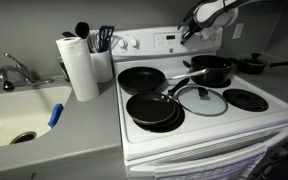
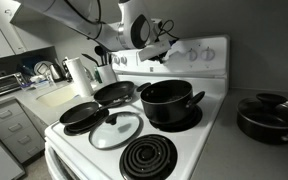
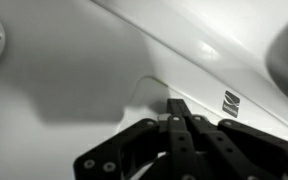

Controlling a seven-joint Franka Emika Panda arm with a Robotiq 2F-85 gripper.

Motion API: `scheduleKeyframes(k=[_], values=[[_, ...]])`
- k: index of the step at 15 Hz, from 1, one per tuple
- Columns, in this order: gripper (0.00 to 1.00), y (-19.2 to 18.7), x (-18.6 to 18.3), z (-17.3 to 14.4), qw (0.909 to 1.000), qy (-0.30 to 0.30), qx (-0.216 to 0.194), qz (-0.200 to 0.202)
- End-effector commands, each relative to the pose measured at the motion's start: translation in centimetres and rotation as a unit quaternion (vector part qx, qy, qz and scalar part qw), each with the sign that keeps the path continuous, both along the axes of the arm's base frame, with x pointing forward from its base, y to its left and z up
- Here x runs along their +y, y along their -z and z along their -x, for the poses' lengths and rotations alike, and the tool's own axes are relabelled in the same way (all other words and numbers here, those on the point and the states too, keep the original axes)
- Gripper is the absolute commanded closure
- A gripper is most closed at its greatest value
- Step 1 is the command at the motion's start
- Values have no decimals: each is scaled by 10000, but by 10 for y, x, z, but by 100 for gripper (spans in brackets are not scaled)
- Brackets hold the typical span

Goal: Press the button at the bottom right corner of the face of the stove

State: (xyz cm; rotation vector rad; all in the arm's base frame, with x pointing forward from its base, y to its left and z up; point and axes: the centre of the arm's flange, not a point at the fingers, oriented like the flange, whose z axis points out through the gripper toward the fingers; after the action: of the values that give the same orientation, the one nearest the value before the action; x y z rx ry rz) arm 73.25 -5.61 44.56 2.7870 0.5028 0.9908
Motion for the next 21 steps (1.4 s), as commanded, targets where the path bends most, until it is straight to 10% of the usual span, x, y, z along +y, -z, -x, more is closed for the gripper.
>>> scheduleKeyframes(k=[1,21], values=[[100,3,2,-11,9999,55,-98,20],[100,-6,-5,-20,9994,176,-223,196]])
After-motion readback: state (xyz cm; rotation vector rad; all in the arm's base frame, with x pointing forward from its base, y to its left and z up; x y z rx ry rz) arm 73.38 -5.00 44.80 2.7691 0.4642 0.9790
